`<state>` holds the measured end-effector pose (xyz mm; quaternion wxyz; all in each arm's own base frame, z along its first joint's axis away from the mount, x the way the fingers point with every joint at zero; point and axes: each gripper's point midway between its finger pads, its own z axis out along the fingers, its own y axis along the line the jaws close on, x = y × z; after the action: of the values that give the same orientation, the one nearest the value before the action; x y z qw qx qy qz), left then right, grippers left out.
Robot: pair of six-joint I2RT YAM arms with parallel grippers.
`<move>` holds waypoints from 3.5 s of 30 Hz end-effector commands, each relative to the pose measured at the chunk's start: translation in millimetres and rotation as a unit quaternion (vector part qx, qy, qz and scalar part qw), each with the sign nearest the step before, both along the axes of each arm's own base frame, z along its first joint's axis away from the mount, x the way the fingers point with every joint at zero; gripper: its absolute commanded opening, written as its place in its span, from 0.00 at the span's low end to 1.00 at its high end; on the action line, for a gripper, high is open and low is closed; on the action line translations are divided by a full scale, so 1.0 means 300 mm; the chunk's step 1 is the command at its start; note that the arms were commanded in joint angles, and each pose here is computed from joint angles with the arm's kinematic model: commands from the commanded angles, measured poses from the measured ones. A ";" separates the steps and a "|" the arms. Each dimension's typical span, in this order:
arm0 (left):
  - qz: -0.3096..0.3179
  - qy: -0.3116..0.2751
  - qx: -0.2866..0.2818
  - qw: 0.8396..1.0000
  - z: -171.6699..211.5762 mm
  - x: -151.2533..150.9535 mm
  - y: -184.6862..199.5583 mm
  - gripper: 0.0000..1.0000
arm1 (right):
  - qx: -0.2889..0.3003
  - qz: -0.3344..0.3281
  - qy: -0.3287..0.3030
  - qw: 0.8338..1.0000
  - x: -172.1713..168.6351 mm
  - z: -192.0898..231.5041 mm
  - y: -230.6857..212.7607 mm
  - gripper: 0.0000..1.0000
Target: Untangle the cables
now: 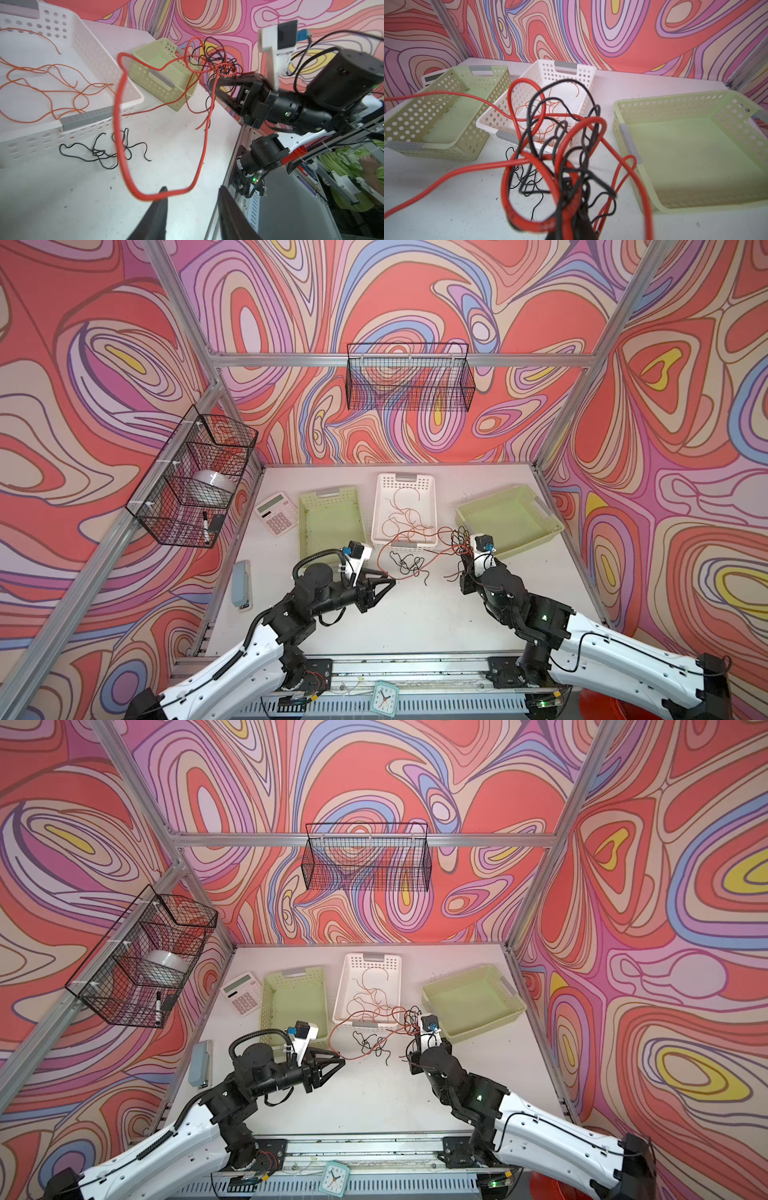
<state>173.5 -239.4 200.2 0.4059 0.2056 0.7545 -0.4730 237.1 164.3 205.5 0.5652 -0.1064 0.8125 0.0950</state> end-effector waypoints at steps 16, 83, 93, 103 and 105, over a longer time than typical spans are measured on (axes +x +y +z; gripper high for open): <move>0.089 -0.105 0.122 0.983 0.129 0.160 0.048 0.99 | -0.102 0.125 -0.077 0.984 -0.031 0.058 0.080 0.00; -0.119 -0.107 0.061 0.985 0.343 0.159 -0.290 0.00 | 0.123 0.179 0.077 0.973 -0.050 0.110 0.323 0.30; -0.125 -0.115 0.052 0.984 0.377 0.148 -0.289 0.00 | 0.110 0.177 0.124 0.970 -0.047 0.050 0.336 0.42; -0.110 -0.136 0.066 0.982 0.411 0.146 -0.260 0.00 | 0.131 0.138 0.140 0.972 -0.029 0.016 0.273 0.00; -0.104 -0.148 0.074 0.981 0.436 0.144 -0.245 0.00 | 0.131 0.116 0.155 0.972 -0.016 -0.013 0.234 0.00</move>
<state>221.3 -319.9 289.9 0.3991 0.3666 0.7232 -0.4281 230.2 252.8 222.9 0.4478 -0.1357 0.8298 0.3042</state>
